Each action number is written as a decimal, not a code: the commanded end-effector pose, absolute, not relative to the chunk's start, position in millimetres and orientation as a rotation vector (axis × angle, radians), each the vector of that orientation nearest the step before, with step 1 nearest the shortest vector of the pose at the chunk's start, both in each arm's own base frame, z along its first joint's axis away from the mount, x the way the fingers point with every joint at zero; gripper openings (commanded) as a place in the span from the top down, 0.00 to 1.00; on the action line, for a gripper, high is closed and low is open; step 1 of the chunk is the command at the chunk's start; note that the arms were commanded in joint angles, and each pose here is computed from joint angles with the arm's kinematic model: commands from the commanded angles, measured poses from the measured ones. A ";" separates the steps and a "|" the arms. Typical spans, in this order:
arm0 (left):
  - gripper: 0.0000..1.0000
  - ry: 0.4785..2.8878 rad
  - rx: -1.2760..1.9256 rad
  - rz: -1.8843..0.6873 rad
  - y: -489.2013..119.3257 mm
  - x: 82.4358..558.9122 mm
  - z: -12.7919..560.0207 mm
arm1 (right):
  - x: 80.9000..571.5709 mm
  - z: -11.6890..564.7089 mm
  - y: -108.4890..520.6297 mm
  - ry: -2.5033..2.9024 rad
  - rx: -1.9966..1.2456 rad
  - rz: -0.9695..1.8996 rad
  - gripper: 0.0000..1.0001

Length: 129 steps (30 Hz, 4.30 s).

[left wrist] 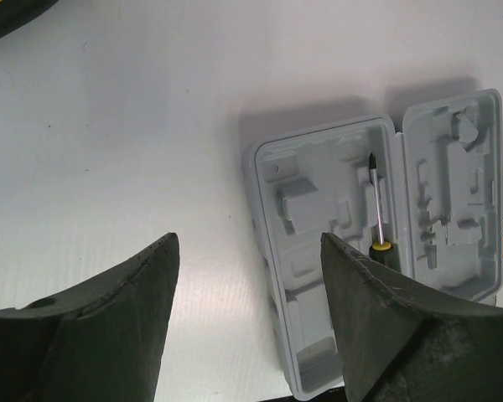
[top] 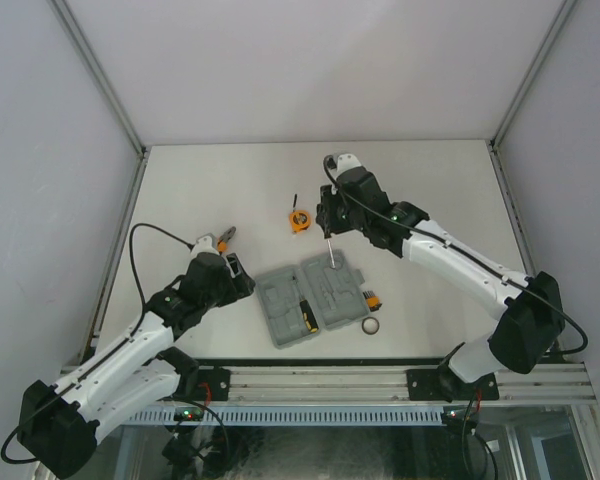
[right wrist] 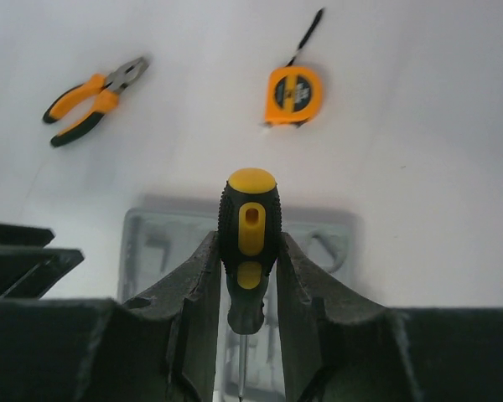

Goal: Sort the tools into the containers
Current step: Place the screwdriver in the storage box, then adjust the screwdriver in the storage box.

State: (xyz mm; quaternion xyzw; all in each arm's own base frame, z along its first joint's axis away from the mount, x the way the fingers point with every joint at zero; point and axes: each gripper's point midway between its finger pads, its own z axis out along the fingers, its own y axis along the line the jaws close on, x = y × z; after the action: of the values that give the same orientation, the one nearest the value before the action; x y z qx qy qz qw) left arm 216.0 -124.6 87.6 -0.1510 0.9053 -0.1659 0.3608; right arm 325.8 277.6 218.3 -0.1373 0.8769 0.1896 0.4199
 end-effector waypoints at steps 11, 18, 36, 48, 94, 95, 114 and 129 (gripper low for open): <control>0.28 2.311 -0.403 -0.446 -125.2 219.0 85.3 | 264.6 189.7 355.5 2.307 -0.404 0.745 1.00; 0.28 2.313 -0.410 -0.451 -124.2 215.9 79.0 | 253.1 154.4 374.0 2.395 -0.424 0.740 1.00; 0.29 2.328 -0.409 -0.477 -129.0 214.8 74.2 | 250.2 69.2 387.5 2.527 -0.427 0.555 0.93; 0.29 2.328 -0.405 -0.489 -131.8 216.3 75.7 | 256.3 57.9 383.9 2.531 -0.432 0.491 0.61; 0.40 2.466 -0.180 -0.676 -246.6 240.7 81.3 | 195.7 81.9 315.0 2.359 -0.268 0.678 0.71; 0.40 2.476 -0.181 -0.665 -246.7 240.1 79.1 | 195.8 81.7 314.2 2.359 -0.266 0.678 0.71; 0.49 2.538 -0.232 -0.533 -243.6 248.4 49.1 | 191.8 68.2 307.9 2.395 -0.270 0.653 0.75; 0.66 2.505 -0.233 -0.556 -249.3 256.3 58.0 | 189.6 61.7 301.7 2.417 -0.263 0.606 0.75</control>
State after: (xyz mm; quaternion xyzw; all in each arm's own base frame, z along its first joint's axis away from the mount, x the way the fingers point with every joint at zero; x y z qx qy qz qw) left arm 236.5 -235.2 28.9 -0.0818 0.9508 -0.1798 0.2385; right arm 188.5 300.3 56.9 -0.1090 0.9195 0.2271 0.3017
